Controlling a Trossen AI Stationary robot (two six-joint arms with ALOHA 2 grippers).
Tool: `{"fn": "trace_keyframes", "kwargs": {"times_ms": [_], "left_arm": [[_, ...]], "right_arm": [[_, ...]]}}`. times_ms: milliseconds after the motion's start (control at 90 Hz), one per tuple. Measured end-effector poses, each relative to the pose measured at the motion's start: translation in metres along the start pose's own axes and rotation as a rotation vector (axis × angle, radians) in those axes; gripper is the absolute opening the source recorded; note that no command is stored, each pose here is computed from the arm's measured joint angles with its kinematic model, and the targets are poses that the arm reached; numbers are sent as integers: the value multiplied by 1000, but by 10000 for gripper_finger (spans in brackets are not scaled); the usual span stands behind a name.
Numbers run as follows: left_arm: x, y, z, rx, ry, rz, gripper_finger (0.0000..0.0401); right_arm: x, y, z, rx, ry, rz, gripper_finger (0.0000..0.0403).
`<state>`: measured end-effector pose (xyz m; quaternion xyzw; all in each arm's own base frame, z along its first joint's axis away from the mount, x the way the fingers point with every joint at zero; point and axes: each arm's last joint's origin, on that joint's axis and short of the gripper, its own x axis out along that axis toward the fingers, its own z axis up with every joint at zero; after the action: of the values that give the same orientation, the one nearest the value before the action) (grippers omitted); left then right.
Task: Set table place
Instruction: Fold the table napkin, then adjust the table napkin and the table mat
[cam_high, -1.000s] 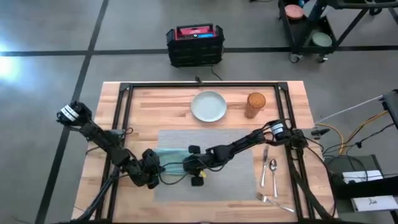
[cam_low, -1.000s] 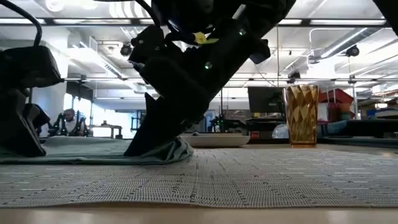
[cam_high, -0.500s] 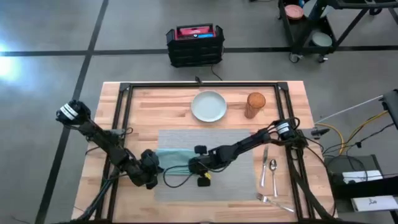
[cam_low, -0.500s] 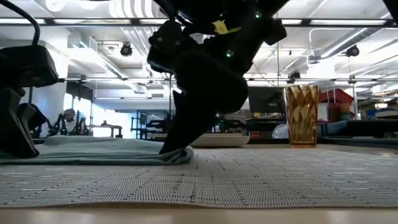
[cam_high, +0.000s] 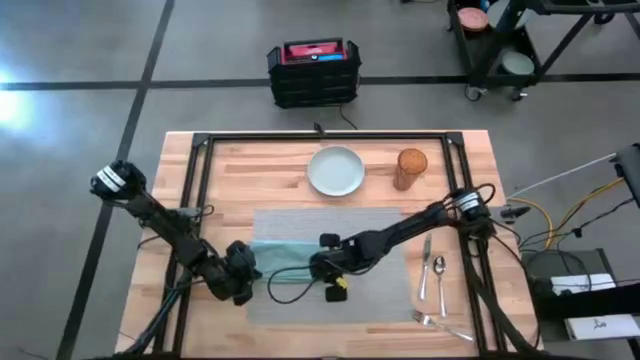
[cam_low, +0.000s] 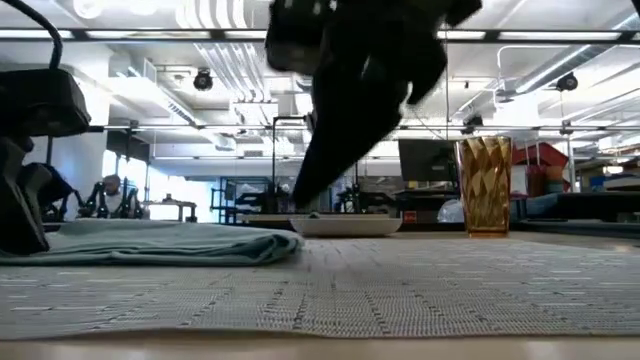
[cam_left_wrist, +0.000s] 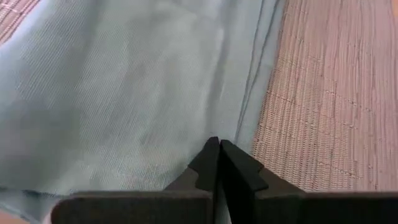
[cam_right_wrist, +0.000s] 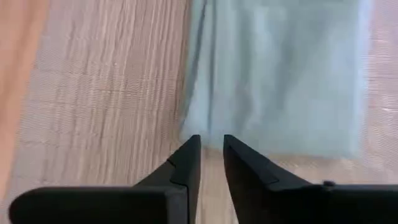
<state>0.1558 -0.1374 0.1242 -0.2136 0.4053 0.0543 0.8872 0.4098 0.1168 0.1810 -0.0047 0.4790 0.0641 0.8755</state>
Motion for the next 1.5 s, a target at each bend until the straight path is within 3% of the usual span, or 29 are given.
{"fn": "trace_keyframes", "kwargs": {"times_ms": [289, 422, 644, 889, 1500], "left_arm": [[-31, -29, 46, 35, -166, -146, 3], [-42, -26, 74, 50, -185, -62, 40], [-39, 10, 107, 30, 32, 242, 155], [-10, 38, 116, 44, 234, 242, 239], [-7, 41, 111, 86, 257, 239, 222]], "right_arm": [[-19, -2, -1, 6, 42, -14, 138], [-17, -3, -8, 6, 88, -24, 171], [-4, -6, -29, 45, 123, -33, 203], [12, -10, -47, 88, 49, -86, 218], [17, -12, -50, 62, -1, -91, 211]]}}
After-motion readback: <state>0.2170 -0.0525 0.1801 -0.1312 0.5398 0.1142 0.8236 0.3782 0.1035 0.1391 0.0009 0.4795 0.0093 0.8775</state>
